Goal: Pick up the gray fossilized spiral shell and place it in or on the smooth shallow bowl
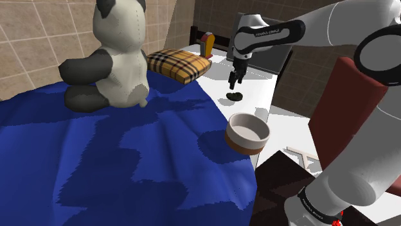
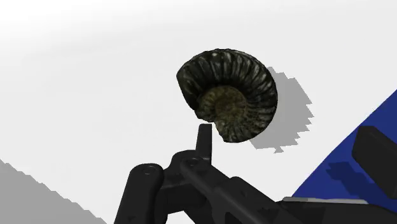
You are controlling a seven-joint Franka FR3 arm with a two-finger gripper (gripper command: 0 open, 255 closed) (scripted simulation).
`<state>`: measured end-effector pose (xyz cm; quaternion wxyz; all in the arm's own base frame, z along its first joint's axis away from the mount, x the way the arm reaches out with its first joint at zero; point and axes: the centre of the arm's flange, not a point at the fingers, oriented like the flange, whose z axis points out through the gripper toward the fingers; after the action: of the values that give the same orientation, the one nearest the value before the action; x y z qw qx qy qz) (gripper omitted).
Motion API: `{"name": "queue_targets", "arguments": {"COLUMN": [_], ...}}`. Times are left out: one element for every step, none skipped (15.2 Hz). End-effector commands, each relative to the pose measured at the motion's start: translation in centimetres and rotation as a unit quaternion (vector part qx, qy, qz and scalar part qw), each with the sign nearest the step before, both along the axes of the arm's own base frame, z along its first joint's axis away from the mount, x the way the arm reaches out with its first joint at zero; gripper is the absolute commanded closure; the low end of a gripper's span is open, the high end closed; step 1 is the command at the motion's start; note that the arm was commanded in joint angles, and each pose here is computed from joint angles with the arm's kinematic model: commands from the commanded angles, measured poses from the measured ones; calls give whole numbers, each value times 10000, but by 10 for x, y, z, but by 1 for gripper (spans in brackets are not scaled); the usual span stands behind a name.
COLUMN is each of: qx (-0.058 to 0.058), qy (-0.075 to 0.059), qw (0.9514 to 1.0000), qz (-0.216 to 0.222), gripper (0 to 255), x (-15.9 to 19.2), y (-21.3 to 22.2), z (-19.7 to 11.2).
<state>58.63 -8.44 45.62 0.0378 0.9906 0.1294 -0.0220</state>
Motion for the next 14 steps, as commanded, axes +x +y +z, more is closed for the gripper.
{"name": "queue_targets", "arguments": {"qx": [-235,-347,-361,-361,-361,-361,-361,-361,-361,-361,-361,-361,-361,-361], "qy": [-59,-86,-89,-89,-89,-89,-89,-89,-89,-89,-89,-89,-89,-89], "qw": [9958,9909,9901,9901,9901,9901,9901,9901,9901,9901,9901,9901,9901,9901], "qz": [888,1301,1355,1355,1355,1355,1355,1355,1355,1355,1355,1355,1355,1355], "gripper": [0,0,0,0,0,0,0,0,0,0,0,0,0,0], "x": [13,19,20,20,20,20,20,20,20,20,20,20,20,20], "y": [7,12,12,11,11,10,9,8,7,6,6,6,6,6], "z": [-22,-32,-34,-39,-44,-50,-55,-60,-65,-73,-73,-73,-73,-73]}}
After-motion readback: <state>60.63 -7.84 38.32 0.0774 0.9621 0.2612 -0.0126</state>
